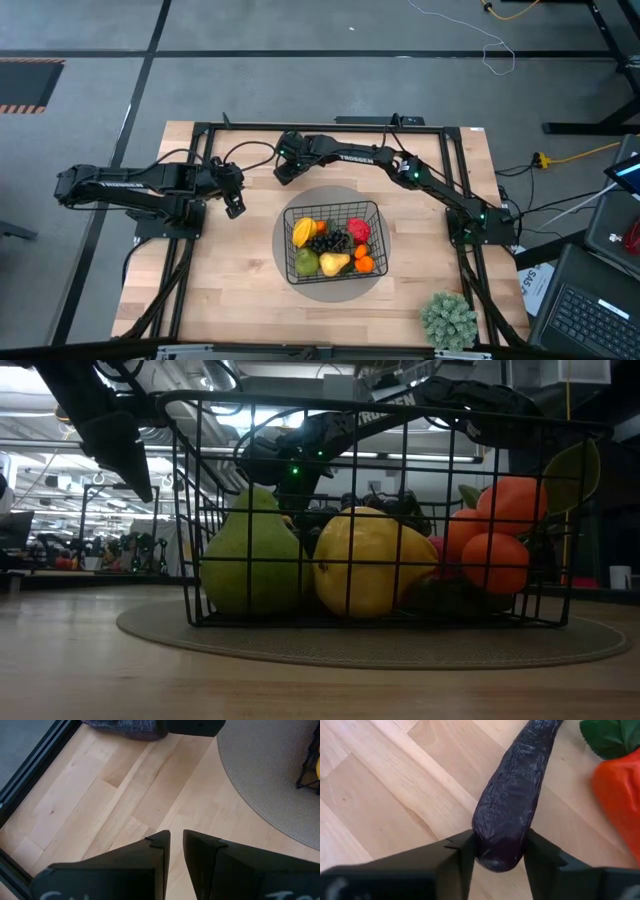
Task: Build produce basket
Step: Put the violet eggplant into the black wire basket
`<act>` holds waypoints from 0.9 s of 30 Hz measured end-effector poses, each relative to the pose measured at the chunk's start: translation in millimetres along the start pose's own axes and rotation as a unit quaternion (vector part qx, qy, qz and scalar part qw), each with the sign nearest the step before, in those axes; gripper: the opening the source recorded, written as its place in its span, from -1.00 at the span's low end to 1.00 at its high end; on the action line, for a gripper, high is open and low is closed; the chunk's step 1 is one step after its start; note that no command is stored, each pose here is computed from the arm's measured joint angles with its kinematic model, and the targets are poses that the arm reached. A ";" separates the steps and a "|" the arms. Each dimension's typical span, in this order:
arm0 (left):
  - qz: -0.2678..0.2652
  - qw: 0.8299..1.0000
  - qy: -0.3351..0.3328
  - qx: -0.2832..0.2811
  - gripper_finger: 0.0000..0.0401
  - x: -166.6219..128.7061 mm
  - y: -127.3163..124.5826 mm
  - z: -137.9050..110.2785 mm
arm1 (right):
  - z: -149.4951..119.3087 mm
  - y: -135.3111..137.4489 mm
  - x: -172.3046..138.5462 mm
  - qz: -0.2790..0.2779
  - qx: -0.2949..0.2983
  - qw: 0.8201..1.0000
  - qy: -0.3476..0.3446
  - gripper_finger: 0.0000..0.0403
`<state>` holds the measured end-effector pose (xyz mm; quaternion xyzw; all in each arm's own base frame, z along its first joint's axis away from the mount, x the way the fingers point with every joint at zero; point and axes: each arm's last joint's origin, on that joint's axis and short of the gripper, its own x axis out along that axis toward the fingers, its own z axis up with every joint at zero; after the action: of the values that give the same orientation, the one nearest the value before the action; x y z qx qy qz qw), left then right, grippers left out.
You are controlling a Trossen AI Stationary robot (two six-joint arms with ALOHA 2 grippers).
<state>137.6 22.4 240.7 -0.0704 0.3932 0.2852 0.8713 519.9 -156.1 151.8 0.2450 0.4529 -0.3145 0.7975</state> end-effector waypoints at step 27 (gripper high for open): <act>0.000 1.000 0.000 0.000 -0.79 0.0 0.1 0.0 | -1.6 2.9 -164.5 -0.019 -0.072 0.997 0.023 -0.60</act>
<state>137.5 22.4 240.7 -0.0706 0.3930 0.2855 0.8712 456.6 -107.0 295.6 0.1858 0.4966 -0.2906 0.7965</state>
